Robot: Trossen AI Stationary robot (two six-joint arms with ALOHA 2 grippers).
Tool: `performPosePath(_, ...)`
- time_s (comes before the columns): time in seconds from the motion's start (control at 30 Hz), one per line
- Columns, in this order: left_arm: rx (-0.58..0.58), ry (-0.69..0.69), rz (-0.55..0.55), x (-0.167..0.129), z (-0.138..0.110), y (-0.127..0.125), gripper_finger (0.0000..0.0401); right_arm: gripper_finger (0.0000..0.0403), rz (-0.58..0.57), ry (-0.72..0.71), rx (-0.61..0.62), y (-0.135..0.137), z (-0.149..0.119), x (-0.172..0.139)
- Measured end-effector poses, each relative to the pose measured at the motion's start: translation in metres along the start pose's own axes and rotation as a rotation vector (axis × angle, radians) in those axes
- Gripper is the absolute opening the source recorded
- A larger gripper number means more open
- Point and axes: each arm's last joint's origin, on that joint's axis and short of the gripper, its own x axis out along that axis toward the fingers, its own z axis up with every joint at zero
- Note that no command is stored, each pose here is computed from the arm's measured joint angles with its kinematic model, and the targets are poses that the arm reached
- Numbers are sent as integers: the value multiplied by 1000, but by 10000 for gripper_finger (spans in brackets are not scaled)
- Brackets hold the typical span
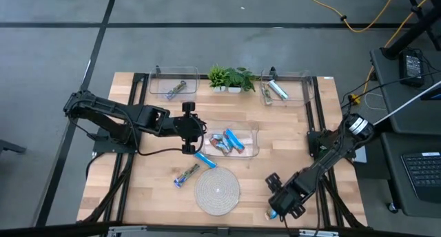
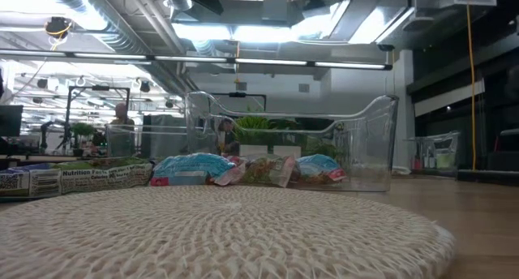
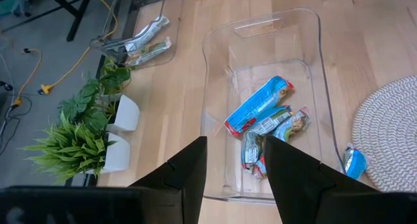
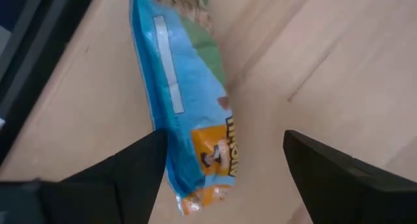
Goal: Pick and place Granola Bars by type
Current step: Put the orange granola bar into the right transparent bin
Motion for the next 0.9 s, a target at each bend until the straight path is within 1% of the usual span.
performPosePath(0.37,-9,0,0,0,0,0,143,307,1,27,-25,9,0,16)
performPosePath(0.47,-16,0,0,0,0,0,143,295,-3,25,-25,11,0,17)
performPosePath(0.6,-18,0,0,0,0,0,143,255,-4,22,17,11,0,17)
performPosePath(0.9,-26,0,0,0,0,0,143,129,-2,11,45,11,1,18)
